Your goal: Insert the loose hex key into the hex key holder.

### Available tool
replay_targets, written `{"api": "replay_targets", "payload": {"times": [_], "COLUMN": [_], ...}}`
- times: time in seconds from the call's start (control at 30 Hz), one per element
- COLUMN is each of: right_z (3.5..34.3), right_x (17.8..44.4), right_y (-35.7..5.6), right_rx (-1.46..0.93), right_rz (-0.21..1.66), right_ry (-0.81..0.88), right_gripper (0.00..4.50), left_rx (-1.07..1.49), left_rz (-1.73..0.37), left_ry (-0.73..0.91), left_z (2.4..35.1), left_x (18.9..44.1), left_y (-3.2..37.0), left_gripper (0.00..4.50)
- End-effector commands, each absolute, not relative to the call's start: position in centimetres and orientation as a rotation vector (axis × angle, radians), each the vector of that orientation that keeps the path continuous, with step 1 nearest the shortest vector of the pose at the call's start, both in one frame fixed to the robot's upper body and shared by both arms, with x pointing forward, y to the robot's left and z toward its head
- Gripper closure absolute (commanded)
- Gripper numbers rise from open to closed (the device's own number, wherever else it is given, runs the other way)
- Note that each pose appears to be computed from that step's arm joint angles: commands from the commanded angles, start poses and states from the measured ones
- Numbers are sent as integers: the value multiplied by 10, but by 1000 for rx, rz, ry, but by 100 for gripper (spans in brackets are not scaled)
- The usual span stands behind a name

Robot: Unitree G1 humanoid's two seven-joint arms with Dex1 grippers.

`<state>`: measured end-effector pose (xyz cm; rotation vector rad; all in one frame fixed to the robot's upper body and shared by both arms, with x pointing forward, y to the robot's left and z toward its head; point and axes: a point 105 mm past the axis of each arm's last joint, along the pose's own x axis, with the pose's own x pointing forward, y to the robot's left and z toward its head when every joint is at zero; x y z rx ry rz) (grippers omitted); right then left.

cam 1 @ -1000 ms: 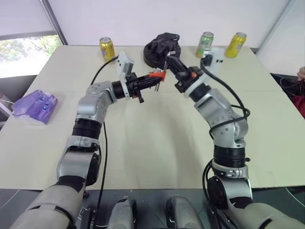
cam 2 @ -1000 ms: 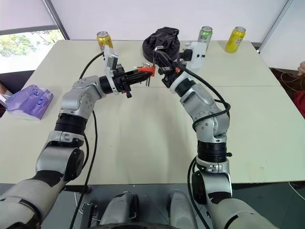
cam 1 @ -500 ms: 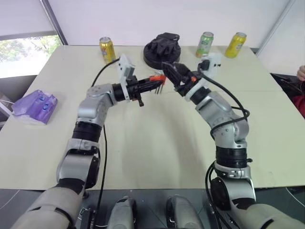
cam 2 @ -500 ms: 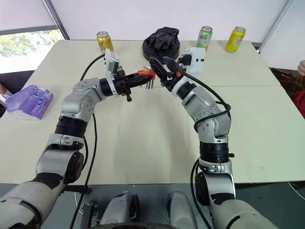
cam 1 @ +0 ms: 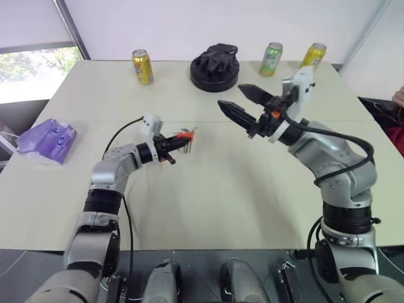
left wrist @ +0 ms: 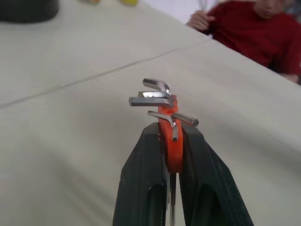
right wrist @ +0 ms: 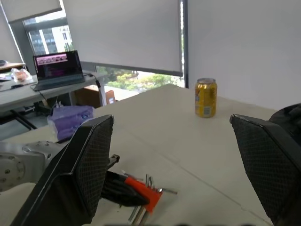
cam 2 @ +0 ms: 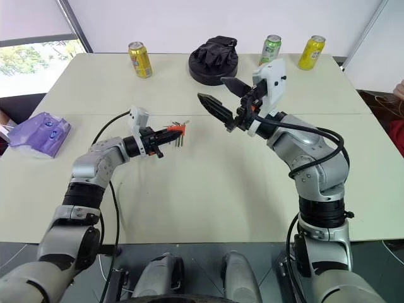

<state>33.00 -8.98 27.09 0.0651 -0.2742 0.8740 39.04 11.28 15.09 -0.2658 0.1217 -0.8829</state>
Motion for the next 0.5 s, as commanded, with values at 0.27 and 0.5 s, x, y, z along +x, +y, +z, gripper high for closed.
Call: {"api": "replay_targets", "payload": {"times": [0.27,0.5], "right_z": [268,260], "right_x": [335,336], "right_y": [-77,-87], "right_rx": [143,134], "right_rz": [849,810], "right_ry": [-313,-290], "right_gripper": [34,34], "left_rx": [-401,-32], "left_rz": [-596,-361], "left_ry": [320,267], "left_z": [114,106], "left_x": [389,389], "left_y": [137,194], "left_gripper": [124,5]}}
